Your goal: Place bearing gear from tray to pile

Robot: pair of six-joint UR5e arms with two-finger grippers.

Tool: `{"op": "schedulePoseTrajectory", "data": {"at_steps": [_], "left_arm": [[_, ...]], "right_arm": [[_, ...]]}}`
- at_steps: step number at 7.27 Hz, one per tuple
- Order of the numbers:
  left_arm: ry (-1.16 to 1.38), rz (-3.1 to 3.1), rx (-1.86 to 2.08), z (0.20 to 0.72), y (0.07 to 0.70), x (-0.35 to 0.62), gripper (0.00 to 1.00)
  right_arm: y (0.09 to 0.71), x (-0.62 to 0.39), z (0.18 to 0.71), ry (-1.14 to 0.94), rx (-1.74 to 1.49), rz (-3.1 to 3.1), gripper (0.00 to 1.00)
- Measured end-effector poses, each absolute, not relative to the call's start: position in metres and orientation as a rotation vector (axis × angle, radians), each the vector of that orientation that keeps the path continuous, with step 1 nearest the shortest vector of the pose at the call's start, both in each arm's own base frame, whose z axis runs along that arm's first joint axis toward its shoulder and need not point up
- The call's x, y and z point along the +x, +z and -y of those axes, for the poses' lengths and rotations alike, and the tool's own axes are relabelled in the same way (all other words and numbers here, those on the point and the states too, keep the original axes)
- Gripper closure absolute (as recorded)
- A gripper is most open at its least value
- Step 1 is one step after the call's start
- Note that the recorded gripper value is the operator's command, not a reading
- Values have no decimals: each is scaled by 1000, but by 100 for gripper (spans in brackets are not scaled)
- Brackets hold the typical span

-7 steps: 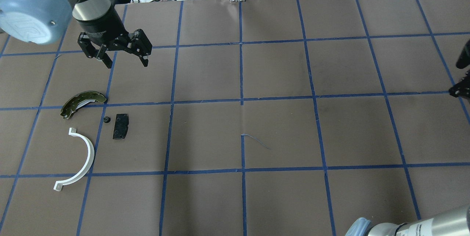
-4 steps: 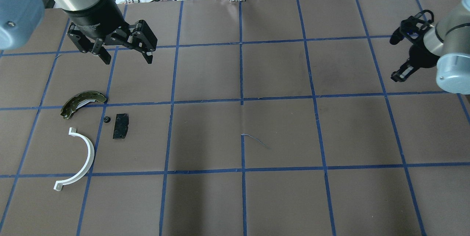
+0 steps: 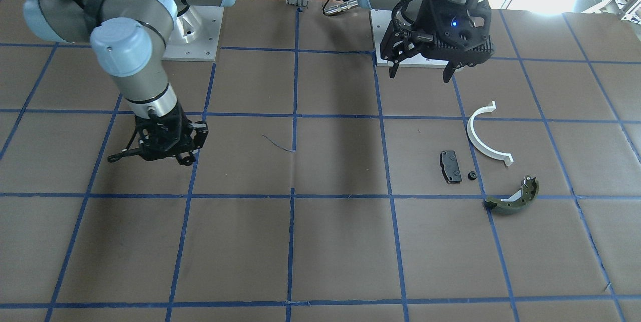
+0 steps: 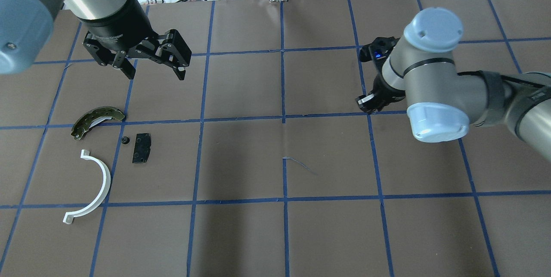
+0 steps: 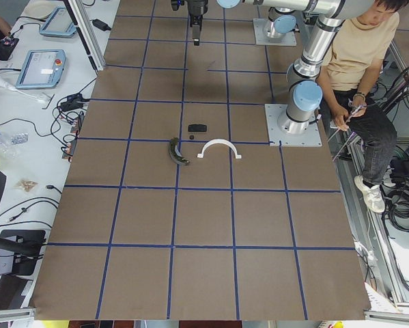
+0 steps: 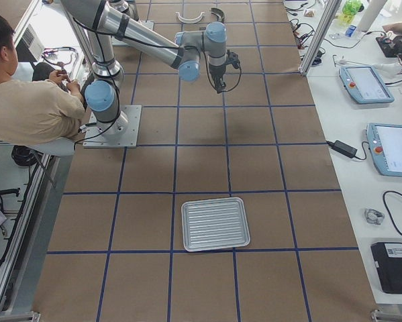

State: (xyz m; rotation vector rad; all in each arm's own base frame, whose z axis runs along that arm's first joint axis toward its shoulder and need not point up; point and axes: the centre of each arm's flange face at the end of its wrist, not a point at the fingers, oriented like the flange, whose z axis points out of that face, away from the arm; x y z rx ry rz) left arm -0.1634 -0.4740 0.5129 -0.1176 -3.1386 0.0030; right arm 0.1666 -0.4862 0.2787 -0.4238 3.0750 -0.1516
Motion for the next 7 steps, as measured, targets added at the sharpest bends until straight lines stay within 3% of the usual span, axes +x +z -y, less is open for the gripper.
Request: {"op": "schedulePoseTrajectory", "data": {"at_steps": [3, 7], "left_arm": [[5, 3138, -124, 474, 513, -164, 0], [2, 3138, -117, 475, 512, -160, 0]], "right_arm": [[260, 305, 453, -109, -187, -2986, 100], [211, 401, 459, -37, -140, -2950, 96]]}}
